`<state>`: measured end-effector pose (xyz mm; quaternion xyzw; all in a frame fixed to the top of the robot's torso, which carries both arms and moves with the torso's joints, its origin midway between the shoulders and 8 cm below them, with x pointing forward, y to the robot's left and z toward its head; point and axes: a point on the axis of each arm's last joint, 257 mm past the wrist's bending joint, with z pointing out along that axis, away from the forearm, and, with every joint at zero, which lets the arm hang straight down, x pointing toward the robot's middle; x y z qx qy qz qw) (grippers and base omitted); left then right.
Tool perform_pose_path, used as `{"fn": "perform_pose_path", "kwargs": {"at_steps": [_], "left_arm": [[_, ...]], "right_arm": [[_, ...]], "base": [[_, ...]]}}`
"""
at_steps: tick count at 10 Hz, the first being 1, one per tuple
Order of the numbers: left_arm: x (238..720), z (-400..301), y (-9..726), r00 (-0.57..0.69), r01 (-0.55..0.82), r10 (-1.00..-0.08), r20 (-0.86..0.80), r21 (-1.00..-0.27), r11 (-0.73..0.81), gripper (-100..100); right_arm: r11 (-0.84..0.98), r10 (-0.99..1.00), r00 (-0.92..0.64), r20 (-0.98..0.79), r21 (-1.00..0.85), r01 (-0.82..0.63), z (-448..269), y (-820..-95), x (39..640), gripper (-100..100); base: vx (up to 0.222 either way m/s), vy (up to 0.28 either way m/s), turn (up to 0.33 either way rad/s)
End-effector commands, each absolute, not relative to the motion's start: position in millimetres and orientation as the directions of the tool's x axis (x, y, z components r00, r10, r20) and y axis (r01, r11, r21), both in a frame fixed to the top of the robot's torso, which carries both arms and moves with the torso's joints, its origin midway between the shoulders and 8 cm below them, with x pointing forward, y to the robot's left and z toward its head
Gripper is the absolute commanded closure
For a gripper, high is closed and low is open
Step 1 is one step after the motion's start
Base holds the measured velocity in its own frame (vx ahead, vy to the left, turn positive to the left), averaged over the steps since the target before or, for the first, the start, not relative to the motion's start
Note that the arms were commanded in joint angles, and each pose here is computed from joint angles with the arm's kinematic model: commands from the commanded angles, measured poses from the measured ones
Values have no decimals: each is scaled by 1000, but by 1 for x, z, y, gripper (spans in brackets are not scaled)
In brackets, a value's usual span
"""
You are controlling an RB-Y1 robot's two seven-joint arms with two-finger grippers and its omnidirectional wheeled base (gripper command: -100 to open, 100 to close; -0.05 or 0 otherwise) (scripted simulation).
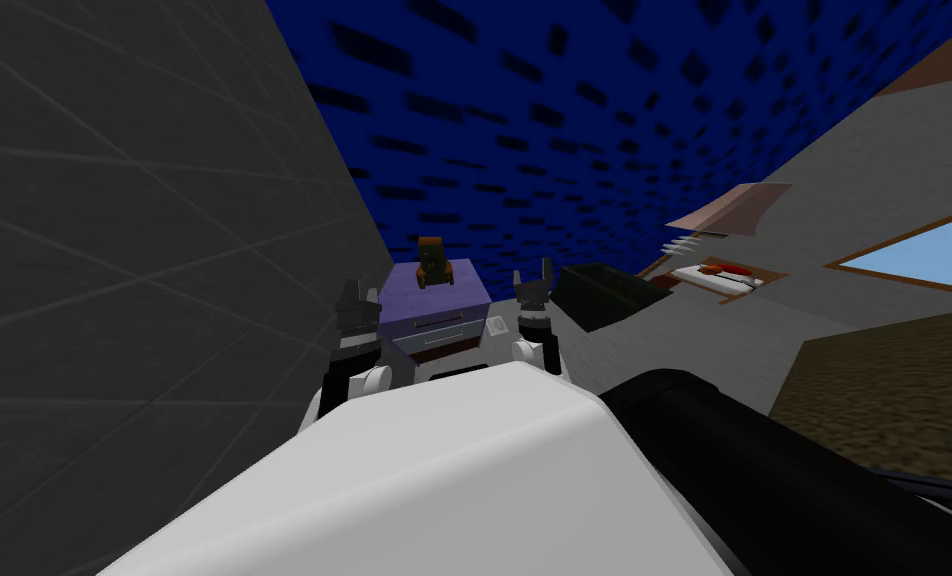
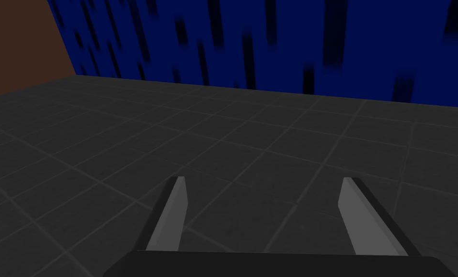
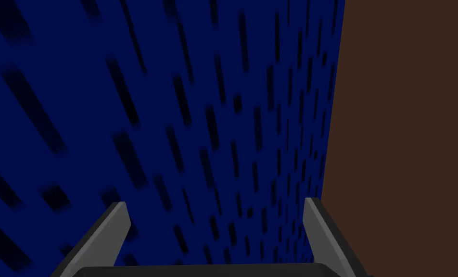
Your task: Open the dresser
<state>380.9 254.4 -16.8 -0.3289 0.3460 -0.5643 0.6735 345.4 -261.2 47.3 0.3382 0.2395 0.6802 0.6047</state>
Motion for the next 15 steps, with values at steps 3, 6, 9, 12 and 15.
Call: {"fn": "perform_pose_path", "kwargs": {"at_steps": [3,6,9,12,15], "left_arm": [[381,-17,254,124,533,-988,-95,-833,147,0],[381,-17,254,124,533,-988,-95,-833,147,0],[381,-17,254,124,533,-988,-95,-833,147,0],[384,-33,251,90,527,-984,-155,-831,179,-100],[387,-49,252,76,525,-981,-176,-830,189,-100]], "right_arm": [[-154,985,-40,170,735,-661,47,-261,345,0],[-154,985,-40,170,735,-661,47,-261,345,0],[-154,985,-40,170,735,-661,47,-261,345,0],[-154,985,-40,171,735,-660,47,-261,345,0],[-154,985,-40,171,735,-660,47,-261,345,0]], "base": [[0,0,0],[0,0,0],[0,0,0],[16,-6,7],[22,-10,8]]}}
